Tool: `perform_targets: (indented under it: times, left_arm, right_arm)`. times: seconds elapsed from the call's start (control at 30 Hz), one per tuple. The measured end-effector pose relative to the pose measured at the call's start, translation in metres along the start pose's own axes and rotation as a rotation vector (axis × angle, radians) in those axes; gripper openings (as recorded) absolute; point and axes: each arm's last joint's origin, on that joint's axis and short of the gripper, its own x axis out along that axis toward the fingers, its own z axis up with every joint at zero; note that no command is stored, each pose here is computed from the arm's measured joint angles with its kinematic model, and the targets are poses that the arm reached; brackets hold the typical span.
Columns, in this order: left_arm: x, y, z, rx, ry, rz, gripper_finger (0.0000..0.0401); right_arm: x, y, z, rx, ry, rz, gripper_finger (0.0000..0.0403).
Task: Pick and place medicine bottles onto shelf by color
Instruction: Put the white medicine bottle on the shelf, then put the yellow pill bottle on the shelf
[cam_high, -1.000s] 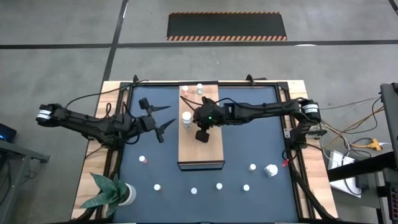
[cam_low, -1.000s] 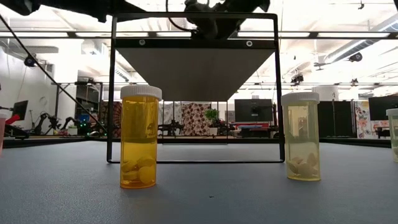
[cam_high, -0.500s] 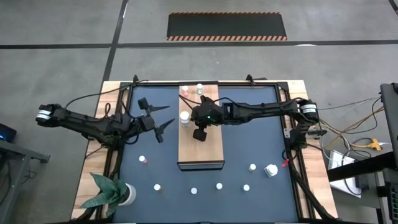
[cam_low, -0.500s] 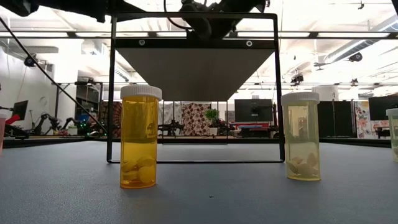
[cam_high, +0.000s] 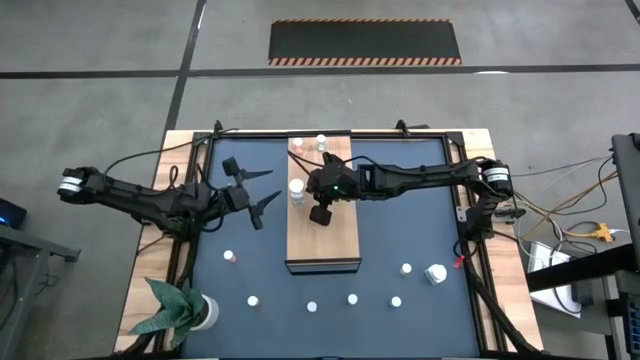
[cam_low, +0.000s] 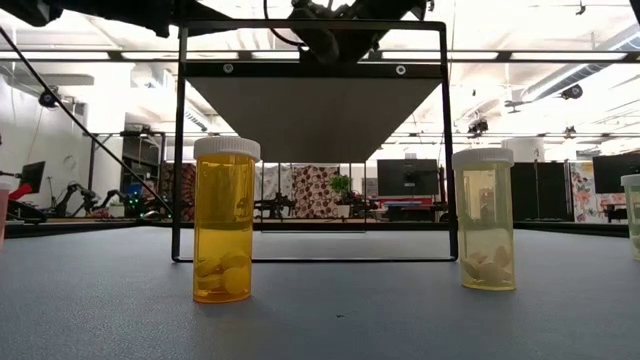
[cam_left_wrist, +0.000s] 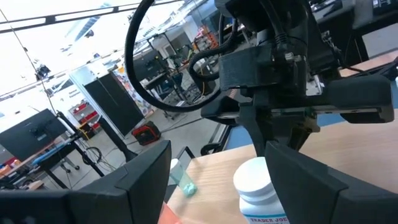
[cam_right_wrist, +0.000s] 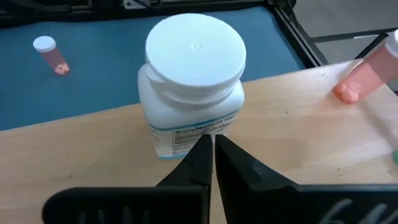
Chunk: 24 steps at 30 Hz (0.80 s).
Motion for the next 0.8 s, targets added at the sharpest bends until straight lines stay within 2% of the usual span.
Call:
perform_targets:
  times: [0.13,0.3,0.5,0.67,0.8]
  left_arm:
    - [0.0,0.0,0.0,0.002,0.0,0.0,0.0244]
    - [0.0,0.001,0.002,-0.005,-0.006,0.001,0.0244]
    - [0.0,0.001,0.003,-0.014,-0.014,0.002,0.0244]
    - [0.001,0.001,0.004,-0.027,-0.027,0.01,0.0244]
    - [0.002,0.0,0.004,-0.025,-0.025,0.009,0.0244]
  right_arm:
    - [-0.014,-0.002,0.002,-0.003,0.02,0.001,0.0009]
    - [-0.049,0.006,0.005,-0.009,0.038,0.031,0.0009]
    - [-0.089,0.03,0.004,-0.057,0.033,0.102,0.0009]
    - [-0.118,0.056,-0.004,-0.071,0.081,0.175,0.0009]
    - [-0.144,0.068,-0.014,0.009,0.155,0.21,0.0009]
